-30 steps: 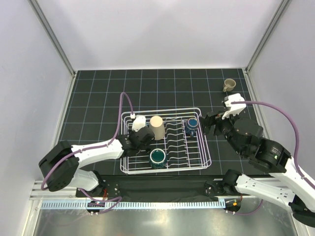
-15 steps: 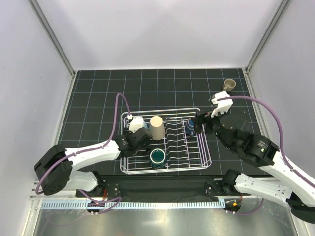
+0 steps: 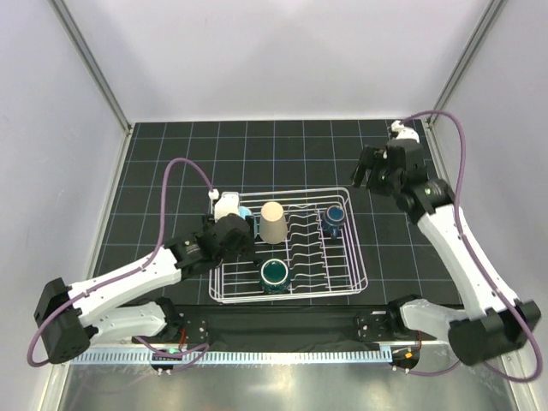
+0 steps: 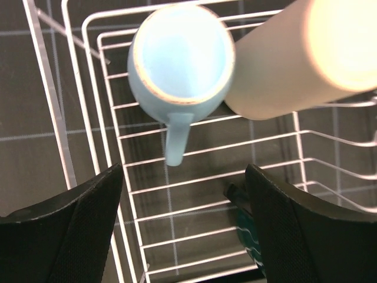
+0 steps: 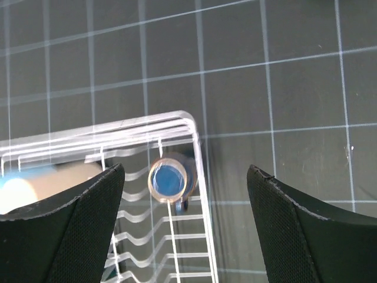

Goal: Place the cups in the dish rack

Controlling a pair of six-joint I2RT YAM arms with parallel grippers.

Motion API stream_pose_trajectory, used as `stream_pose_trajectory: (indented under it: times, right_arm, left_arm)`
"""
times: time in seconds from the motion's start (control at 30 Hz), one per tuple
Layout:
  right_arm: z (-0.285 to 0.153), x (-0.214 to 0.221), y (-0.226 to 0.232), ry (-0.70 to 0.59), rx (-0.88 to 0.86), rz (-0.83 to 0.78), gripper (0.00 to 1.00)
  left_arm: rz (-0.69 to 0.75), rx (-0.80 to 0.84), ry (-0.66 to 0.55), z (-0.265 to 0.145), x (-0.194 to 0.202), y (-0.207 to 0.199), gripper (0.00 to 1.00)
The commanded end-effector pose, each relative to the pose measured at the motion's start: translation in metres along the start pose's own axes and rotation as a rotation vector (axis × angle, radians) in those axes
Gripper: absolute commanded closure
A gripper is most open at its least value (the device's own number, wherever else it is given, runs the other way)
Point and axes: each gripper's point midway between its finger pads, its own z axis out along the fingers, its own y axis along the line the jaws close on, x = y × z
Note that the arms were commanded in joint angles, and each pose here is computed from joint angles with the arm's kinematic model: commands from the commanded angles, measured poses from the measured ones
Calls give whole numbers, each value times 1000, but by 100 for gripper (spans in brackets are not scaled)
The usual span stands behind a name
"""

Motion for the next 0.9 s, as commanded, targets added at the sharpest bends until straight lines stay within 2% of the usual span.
stream_pose_trajectory:
  times: [0.0,0.03,0.07,0.13,0.17,0.23,0.33,0.43,0.47,0.5,0.57,0.67,0.87]
  right_arm:
    - [13,-30,7,27,-51,157,16]
    - [22,-37,-9,31,-5,206,16]
    - [43,-29,-22,94,53,246,16]
    - [58,-45,-45,95,114,345,17]
    - [77,-39,-51,146,122,375,19]
    - [93,-54,-67,137,148,448,24]
    - [127,-64,-84,141,205,484,34]
    - [158,-75,-113,138,308,498,38]
    - [160,-91,-119,106,324,506,39]
    - [174,-86,-128,122,354,510,40]
    - [176,-103,-142,84,390,531,41]
    - [189,-105,-167,76,451,563,41]
    - [208,-96,-200,91,491,585,41]
  left_arm:
    - [37,93,25,-22,-11,-11,18]
    - [33,111,19,-29,-19,-14,18]
    - [44,125,32,-35,-18,-14,18]
    - [54,201,20,-53,-28,-20,19]
    - [58,223,12,-60,-31,-21,19]
    - [61,269,-18,-82,-41,-17,19]
    - [31,267,-64,-106,-52,0,19]
    - [-30,231,-100,-124,-54,23,20]
    - [-56,233,-114,-130,-56,28,20]
    - [-78,233,-126,-135,-56,32,20]
    - [-155,239,-164,-147,-58,45,20]
    - [-234,258,-213,-161,-60,58,20]
    - [-242,270,-246,-172,-65,65,20]
